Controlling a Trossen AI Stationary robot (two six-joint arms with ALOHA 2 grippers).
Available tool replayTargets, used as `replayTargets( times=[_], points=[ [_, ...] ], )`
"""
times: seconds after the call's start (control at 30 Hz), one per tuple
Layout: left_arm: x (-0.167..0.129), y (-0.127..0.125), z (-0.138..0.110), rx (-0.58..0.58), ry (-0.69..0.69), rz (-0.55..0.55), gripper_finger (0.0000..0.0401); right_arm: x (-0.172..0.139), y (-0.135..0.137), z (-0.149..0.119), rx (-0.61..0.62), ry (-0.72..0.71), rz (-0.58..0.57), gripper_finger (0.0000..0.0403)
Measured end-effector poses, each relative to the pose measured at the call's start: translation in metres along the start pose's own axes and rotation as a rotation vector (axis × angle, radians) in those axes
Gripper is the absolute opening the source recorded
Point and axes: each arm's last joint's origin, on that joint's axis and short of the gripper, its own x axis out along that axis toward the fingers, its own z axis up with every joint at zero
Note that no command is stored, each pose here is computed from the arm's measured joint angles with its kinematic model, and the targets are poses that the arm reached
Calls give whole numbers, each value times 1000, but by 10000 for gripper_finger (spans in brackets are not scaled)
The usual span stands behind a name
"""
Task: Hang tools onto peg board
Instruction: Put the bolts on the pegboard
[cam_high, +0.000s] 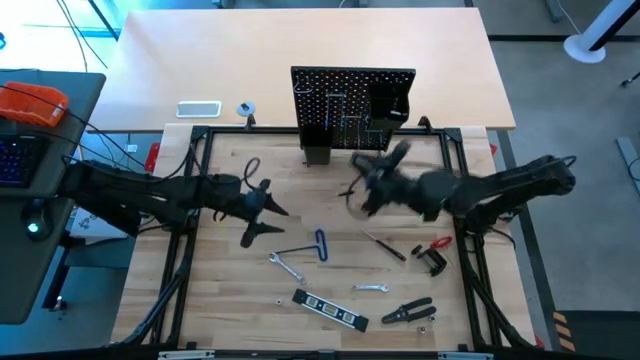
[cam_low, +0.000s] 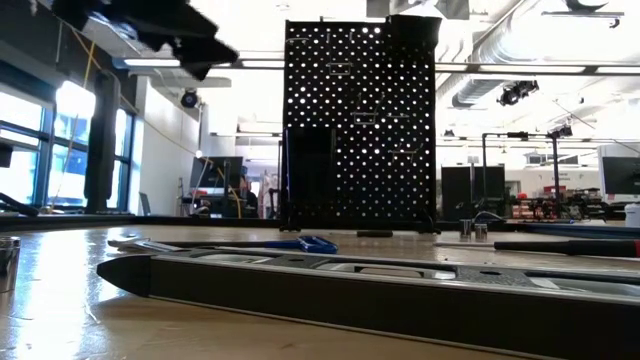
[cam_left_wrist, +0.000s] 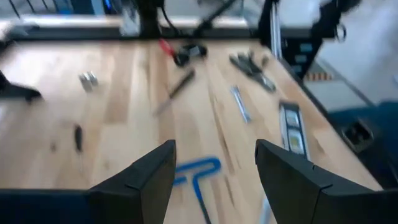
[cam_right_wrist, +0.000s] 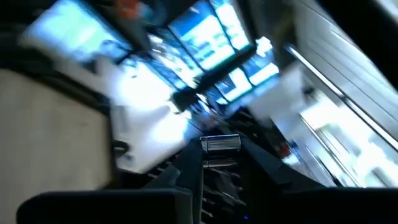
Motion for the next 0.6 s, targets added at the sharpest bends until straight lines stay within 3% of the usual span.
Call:
replayTargets(
  times=[0.2,0.3,0.6],
  points=[
    [3,-21,-11,-24,116,-77,213,-6,-58,-24,104,46,-150,69],
    [3,-33,-15,-34,145,-110,213,-6,-74,-36,130,76,-196,69],
    [20,-61,-33,-57,267,-78,213,12,-99,-56,286,211,-78,69]
  ],
)
